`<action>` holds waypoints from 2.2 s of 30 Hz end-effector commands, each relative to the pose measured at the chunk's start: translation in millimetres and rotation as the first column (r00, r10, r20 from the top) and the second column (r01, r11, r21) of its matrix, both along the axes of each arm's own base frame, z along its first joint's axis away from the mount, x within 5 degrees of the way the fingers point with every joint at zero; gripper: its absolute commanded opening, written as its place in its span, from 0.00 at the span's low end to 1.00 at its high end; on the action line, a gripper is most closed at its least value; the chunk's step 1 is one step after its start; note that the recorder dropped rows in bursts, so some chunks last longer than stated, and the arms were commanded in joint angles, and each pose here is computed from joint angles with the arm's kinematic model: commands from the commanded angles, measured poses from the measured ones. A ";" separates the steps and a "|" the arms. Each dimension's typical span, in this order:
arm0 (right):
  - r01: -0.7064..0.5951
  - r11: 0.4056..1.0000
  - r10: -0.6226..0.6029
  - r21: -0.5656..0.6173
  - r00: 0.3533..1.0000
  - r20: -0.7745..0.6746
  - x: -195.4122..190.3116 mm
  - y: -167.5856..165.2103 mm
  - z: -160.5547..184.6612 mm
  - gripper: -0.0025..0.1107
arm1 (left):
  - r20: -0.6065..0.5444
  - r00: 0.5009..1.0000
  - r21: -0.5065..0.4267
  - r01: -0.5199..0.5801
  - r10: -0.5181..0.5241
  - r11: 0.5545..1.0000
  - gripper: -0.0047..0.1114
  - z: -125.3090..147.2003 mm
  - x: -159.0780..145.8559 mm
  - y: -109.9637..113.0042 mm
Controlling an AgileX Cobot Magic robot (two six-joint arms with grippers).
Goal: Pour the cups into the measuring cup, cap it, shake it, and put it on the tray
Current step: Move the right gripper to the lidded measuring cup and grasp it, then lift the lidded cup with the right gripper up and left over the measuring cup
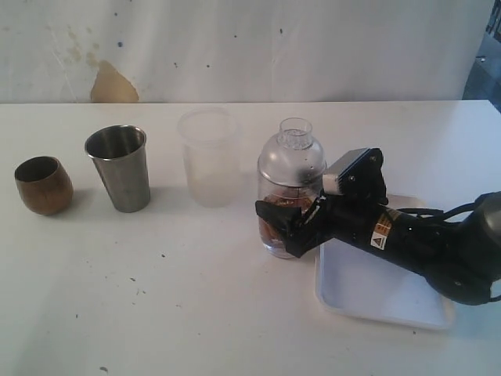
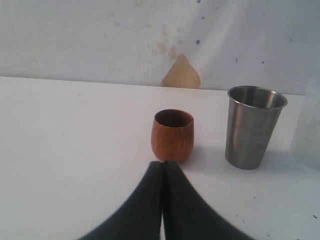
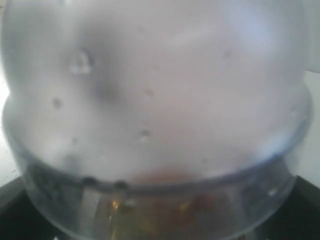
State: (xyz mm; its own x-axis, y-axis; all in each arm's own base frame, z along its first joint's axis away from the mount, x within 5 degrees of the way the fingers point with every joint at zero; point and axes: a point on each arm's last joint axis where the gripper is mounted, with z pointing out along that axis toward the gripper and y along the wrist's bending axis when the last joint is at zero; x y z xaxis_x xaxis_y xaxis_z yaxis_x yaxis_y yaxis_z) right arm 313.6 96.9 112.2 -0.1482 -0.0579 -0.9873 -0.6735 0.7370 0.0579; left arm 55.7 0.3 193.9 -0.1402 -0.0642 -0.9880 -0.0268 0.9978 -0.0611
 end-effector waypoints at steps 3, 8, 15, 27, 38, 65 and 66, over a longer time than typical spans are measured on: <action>0.010 1.000 -0.011 0.005 0.999 0.040 2.2 -0.1 2.9 0.03 | 0.004 1.000 -0.005 0.000 0.000 1.000 0.04 -1.2 0.0 0.0; 0.008 1.000 -0.010 0.017 0.990 0.144 19.9 2.6 24.1 0.02 | 0.004 1.000 -0.005 0.000 0.000 1.000 0.04 -1.2 0.0 0.0; 0.115 0.984 -0.088 -0.136 0.978 0.192 66.4 0.0 75.6 0.02 | 0.004 1.000 -0.005 0.000 0.000 1.000 0.04 -1.2 0.0 0.0; 0.238 0.902 -0.132 -0.361 0.946 0.295 138.1 -1.9 123.8 0.02 | 0.004 1.000 -0.005 0.000 0.000 1.000 0.04 -1.2 0.0 0.0; 0.233 0.815 -0.033 -0.531 0.933 0.359 165.7 3.9 120.1 0.02 | 0.004 1.000 -0.005 0.000 0.000 1.000 0.04 -1.2 0.0 0.0; 0.285 0.589 0.040 -0.756 0.924 0.379 175.3 25.3 129.4 0.02 | 0.004 1.000 -0.005 0.000 0.000 1.000 0.04 -1.2 0.0 0.0; 0.285 0.587 0.038 -0.758 0.925 0.377 175.3 25.0 129.2 0.02 | 0.004 1.000 -0.005 0.000 0.000 1.000 0.04 -1.2 0.0 0.0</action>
